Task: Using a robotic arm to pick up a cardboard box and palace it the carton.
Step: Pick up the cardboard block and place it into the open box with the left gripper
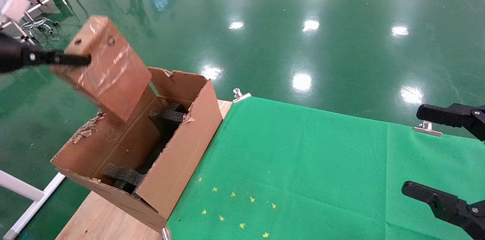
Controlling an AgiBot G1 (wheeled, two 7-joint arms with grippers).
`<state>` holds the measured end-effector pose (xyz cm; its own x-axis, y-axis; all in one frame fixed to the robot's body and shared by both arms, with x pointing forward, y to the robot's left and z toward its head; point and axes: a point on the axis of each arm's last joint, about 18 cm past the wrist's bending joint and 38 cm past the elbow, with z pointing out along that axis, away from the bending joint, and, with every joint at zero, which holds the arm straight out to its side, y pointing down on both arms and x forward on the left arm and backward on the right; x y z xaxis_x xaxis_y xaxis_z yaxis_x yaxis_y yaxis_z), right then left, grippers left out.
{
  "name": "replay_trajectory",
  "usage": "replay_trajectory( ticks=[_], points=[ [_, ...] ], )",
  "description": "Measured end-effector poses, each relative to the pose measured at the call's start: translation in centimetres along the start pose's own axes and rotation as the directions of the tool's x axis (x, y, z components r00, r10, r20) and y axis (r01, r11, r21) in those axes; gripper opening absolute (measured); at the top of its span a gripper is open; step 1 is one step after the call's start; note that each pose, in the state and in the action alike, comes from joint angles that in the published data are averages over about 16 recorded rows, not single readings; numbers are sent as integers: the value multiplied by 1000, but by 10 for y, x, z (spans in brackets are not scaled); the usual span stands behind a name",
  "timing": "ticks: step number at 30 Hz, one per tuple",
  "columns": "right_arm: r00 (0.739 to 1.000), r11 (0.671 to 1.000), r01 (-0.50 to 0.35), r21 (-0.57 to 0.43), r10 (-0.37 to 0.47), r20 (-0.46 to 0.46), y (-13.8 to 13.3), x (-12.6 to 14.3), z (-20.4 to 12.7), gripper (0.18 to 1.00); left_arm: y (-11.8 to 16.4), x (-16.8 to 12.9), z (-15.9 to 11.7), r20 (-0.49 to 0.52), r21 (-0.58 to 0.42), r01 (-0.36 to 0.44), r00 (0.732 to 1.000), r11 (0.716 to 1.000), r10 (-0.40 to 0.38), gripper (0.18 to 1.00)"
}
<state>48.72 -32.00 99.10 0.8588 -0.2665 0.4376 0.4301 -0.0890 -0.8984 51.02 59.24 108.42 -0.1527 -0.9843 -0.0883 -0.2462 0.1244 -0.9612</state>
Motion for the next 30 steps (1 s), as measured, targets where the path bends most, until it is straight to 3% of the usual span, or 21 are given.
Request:
replay_trajectory(
  ticks=[12,30],
  points=[
    [1000,1000,0,0,0,0,0,0,0,1001,62,-28,18,25,-79,-1,1000,997,3,270],
    [1000,1000,0,0,0,0,0,0,0,1001,108,-40,42,69,-137,30,997,990,-21,268]
  ],
)
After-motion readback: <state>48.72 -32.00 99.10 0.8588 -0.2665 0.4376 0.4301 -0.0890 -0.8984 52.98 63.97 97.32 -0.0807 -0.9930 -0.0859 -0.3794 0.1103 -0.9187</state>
